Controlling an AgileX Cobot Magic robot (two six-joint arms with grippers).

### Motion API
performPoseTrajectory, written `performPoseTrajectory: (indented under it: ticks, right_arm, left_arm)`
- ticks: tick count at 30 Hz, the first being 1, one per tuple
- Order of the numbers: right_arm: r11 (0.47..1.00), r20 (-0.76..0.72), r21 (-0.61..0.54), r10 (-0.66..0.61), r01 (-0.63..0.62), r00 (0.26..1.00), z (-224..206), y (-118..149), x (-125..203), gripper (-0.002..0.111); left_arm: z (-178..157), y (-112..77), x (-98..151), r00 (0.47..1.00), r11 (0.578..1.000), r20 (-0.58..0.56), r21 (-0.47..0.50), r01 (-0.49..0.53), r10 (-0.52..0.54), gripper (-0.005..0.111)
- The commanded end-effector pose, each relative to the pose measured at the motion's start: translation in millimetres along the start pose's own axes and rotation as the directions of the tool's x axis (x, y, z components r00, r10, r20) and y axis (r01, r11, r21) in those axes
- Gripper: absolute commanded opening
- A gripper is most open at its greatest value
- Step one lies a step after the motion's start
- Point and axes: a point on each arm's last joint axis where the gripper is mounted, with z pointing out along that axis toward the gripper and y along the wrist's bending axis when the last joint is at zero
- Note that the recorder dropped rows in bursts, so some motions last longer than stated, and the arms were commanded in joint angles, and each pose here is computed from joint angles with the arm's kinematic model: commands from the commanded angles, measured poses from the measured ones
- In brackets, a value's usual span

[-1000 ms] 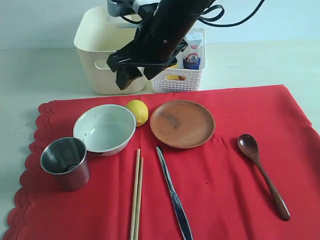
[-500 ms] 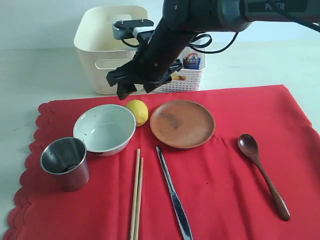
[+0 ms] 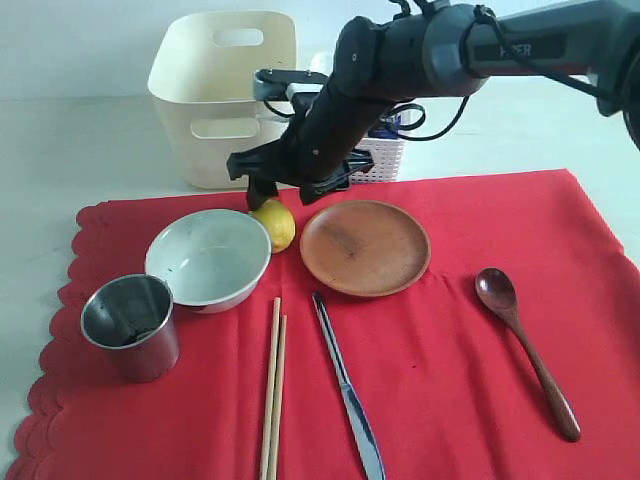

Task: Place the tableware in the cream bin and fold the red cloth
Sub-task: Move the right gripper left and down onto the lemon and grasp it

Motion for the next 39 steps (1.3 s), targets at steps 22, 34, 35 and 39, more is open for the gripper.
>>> performPoseTrajectory:
  ticks: [22,34,35,39]
  right_arm:
    - [0.997,-0.073,-0.072,-0.009,0.004,0.997,11.5,1.7,9.1,0.037]
    - [0.994,-0.042,-0.082,-0.081,0.078,0.996,-0.6,6.1,4.6,0.000]
    - [0.992,-0.031,-0.084,-0.097,0.094,0.995,-4.9,7.6,3.0,0.000]
    - [0.989,0.014,-0.081,-0.127,0.127,0.992,-24.3,13.4,-3.5,0.000]
  left_arm:
    - [-0.1,0.0,-0.3,1.000,1.000,0.012,0.000,-0.004,0.004,0.000]
    - [-0.1,0.0,-0.3,1.000,1.000,0.012,0.000,-0.004,0.004,0.000]
    - [-0.1,0.0,-0.3,1.000,1.000,0.012,0.000,-0.004,0.004,0.000]
    - [-0.1,0.0,-0.3,1.000,1.000,0.012,0.000,-0.004,0.004,0.000]
